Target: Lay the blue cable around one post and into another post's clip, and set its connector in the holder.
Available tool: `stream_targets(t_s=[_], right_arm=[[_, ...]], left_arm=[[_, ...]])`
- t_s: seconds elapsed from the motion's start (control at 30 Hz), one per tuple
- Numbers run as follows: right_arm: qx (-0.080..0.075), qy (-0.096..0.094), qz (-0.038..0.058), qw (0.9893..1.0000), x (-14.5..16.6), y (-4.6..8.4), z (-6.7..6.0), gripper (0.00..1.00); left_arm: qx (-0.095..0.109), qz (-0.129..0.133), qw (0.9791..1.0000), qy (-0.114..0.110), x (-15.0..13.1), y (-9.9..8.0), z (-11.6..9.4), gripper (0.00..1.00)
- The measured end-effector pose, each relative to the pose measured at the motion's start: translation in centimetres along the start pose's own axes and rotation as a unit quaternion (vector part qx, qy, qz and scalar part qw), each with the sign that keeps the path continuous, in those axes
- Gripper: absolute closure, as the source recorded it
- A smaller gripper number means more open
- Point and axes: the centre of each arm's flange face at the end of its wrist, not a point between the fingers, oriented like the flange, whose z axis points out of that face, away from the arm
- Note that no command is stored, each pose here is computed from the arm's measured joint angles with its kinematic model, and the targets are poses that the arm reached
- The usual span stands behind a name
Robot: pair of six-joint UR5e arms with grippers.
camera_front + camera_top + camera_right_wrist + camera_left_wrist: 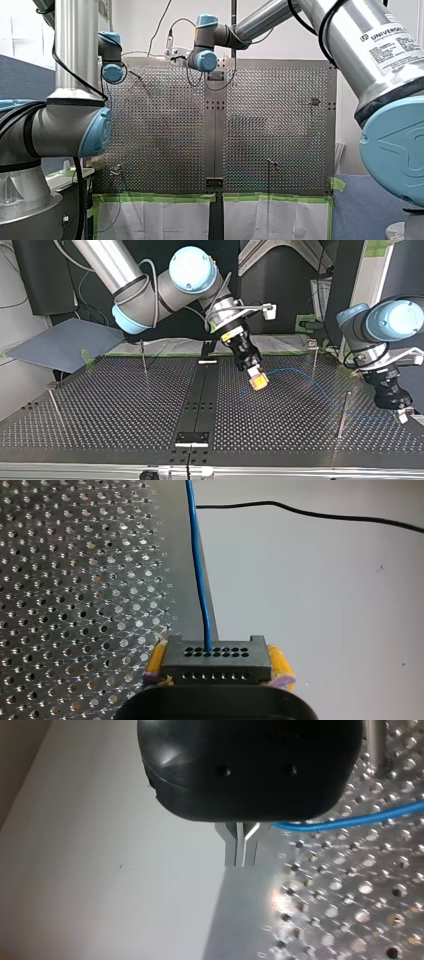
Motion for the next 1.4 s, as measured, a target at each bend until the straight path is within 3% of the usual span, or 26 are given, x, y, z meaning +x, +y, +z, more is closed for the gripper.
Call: stream_targets(t_s=[0.33,0.7,1.07,1.4], right_arm=[[-0.004,-0.004,0.0027,1.0,-1.0,0.1,0.1,1.0],[-0.012,-0.016,0.0037,0.9998,-2.0,0.7,0.1,1.0],[-0.02,-0.023,0.0032,0.9995,-2.9,1.6,0.2,1.0],[-0.032,-0.059,0.0026,0.9978,-7.0,2.8,0.0,1.0]], left_arm=[[-0.006,-0.007,0.9999,0.011,2.2,1.0,0.9,0.92],[0.006,0.007,0.9988,0.049,6.5,1.1,0.7,0.92],[0.016,0.007,0.9983,0.055,7.2,0.6,0.4,0.92],[0.02,0.004,0.9981,0.058,7.4,0.2,0.2,0.92]])
